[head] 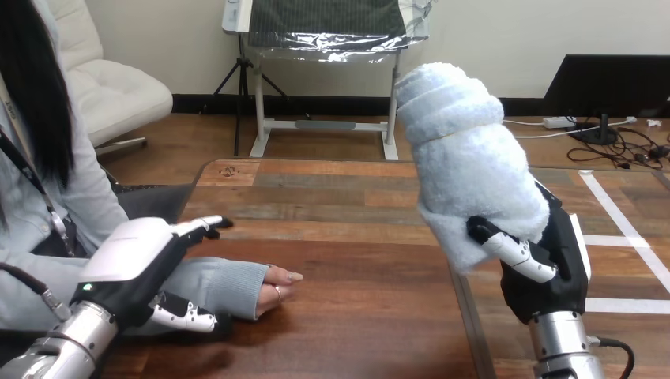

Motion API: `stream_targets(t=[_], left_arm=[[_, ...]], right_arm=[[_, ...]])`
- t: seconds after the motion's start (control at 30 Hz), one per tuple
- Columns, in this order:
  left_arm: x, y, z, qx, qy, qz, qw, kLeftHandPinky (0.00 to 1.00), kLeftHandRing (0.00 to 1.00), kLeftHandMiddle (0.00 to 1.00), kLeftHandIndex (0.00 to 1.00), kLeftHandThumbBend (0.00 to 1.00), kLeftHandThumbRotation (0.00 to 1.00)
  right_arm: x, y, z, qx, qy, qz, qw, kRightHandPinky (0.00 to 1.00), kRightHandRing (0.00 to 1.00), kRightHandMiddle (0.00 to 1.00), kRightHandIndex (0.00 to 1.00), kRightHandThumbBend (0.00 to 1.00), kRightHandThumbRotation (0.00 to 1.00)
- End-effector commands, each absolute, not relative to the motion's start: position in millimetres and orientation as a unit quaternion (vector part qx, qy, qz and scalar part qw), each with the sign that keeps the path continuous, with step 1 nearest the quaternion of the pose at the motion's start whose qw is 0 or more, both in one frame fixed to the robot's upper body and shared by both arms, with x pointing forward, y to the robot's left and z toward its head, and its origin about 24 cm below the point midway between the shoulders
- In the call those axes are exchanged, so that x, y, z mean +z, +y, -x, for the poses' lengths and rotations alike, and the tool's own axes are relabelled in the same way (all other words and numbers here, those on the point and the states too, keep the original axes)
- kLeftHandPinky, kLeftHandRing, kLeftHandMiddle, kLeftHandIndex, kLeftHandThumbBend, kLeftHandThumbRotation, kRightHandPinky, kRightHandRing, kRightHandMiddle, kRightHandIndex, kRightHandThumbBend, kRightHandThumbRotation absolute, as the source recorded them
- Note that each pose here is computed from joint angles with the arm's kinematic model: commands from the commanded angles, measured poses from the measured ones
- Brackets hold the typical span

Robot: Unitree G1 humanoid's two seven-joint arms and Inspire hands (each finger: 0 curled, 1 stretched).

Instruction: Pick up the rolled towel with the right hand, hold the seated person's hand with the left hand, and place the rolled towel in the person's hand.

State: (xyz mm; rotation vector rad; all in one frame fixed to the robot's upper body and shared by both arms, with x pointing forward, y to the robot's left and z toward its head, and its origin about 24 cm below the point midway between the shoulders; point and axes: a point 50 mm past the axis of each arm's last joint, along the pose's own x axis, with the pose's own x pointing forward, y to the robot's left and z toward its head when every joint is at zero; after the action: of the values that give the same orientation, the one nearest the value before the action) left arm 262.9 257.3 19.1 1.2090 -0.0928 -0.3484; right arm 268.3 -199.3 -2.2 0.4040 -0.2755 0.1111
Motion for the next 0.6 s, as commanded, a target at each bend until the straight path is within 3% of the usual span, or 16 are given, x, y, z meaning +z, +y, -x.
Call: stream_targets(t=[0.0,0.57], left_arm=[[39,258,-284,-0.159,-0.065,-0.588,0.790,0.74,0.79,0.81,0.84,1.00,0.30],[26,260,-289,-0.171,-0.036,-0.606,0.776,0.71,0.76,0.80,0.83,1.00,0.33]], right_arm=[[25,-193,-281,0.084,-0.194,-0.190,0.959,0.19,0.24,0.35,0.35,0.67,0.00],[30,-192,-273,0.097,-0.201,-0.194,0.955,0.19,0.24,0.35,0.35,0.69,0.00]])
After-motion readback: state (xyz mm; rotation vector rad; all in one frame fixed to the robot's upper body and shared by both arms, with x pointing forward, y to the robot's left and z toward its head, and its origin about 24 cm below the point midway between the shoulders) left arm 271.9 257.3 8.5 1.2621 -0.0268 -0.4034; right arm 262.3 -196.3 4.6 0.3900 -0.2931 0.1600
